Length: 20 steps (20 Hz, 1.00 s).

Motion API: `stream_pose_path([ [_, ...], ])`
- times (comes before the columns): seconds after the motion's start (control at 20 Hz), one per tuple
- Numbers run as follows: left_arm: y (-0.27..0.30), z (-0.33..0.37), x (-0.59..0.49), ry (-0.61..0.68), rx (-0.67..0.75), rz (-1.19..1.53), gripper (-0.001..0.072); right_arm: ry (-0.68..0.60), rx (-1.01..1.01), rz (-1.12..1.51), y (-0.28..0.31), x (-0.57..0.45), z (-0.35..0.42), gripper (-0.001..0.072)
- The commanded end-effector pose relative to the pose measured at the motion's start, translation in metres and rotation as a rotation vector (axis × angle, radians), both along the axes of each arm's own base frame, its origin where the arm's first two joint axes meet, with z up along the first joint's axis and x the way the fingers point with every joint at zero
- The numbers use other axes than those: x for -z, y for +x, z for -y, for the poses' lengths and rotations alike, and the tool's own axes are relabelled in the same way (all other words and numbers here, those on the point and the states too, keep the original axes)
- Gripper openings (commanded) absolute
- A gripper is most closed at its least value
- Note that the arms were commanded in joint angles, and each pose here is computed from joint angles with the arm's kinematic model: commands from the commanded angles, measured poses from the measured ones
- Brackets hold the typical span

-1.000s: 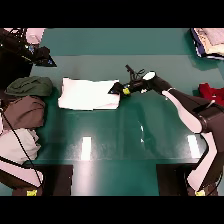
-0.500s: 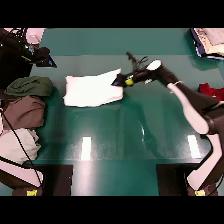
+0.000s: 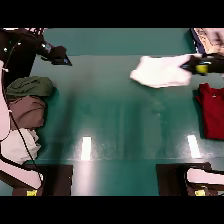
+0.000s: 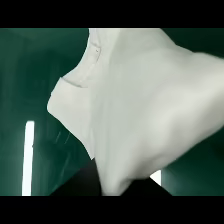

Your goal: Fold the shirts.

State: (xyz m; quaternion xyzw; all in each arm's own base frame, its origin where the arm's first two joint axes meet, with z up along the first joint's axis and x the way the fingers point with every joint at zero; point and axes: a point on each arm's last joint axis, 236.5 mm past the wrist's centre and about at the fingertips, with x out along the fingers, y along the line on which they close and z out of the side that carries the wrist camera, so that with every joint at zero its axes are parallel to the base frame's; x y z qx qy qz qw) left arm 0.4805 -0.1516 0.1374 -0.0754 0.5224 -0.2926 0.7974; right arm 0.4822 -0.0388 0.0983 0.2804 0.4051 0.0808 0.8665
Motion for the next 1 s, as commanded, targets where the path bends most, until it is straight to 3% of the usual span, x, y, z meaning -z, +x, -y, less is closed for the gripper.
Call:
stream_pose_path([
  [0.0,-0.004,0.028,-0.002,-0.008,0.038,0.018,0.0022,-0.063,0.321,0.058,-0.047,-0.022,0.128,0.0014],
  [0.3,-0.008,0.037,-0.002,-0.015,0.038,-0.001,0.0022,-0.076,0.569,0.073,-0.099,-0.03,0.227,0.0013],
  [0.8,-0.016,0.036,0.001,-0.008,0.047,-0.034,0.0022,-0.166,0.465,0.184,-0.087,-0.117,0.212,0.0013],
  [0.95,-0.016,0.036,0.001,-0.007,0.05,-0.032,0.0022,-0.139,0.476,0.166,-0.101,-0.131,0.21,0.0013],
])
